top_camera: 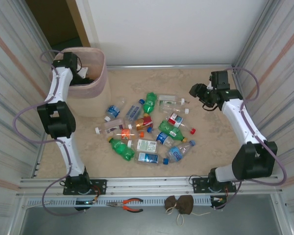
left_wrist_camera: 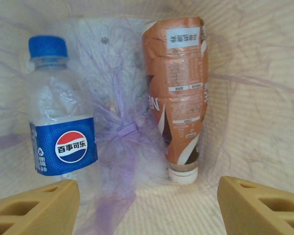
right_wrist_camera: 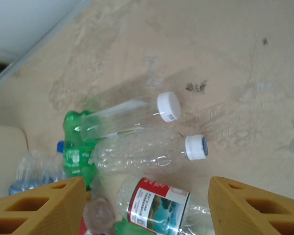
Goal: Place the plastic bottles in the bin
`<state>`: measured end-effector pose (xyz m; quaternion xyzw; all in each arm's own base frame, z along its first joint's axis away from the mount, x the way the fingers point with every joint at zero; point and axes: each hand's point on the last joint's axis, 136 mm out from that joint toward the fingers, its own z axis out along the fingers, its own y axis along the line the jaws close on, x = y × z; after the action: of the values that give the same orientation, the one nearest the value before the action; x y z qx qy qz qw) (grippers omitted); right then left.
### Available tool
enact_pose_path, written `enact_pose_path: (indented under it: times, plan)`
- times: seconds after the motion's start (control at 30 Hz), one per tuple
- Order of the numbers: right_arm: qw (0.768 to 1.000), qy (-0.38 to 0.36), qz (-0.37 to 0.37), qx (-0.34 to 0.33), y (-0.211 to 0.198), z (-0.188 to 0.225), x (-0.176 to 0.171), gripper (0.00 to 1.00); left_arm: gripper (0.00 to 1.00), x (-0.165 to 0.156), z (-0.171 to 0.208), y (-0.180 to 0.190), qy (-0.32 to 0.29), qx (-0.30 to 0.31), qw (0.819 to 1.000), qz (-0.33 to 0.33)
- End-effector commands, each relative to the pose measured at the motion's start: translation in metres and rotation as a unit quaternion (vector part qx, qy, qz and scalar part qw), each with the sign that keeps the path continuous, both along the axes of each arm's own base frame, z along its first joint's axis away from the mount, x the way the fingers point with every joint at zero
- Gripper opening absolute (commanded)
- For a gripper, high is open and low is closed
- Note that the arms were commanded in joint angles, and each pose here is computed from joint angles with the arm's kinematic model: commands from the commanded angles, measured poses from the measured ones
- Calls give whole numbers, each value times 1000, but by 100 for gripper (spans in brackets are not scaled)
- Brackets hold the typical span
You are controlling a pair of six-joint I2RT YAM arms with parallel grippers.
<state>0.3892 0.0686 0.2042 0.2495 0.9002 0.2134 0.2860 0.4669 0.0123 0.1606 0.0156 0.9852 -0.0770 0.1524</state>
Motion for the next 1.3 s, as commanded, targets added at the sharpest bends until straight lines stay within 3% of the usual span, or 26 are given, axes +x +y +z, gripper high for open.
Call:
enact_pose_path:
  times: [0.0, 0.17, 0.57, 0.93, 1.27]
  plan:
    - [985, 55, -138, 85, -7, -10, 15, 64, 75, -9, 36, -12, -36, -29, 999, -3]
    - [956, 137, -232, 113, -10, -35, 35, 63, 75, -14, 63, -21, -73, -50, 996, -7]
    - [895, 250, -303, 213, 23, -107, 78, 65, 76, -33, 121, -39, -153, -85, 984, -22]
    - [871, 297, -308, 239, 52, -149, 91, 64, 76, -48, 132, -41, -170, -85, 981, -25]
    - [861, 309, -321, 244, 52, -168, 96, 59, 76, -50, 131, -41, -169, -83, 982, -24]
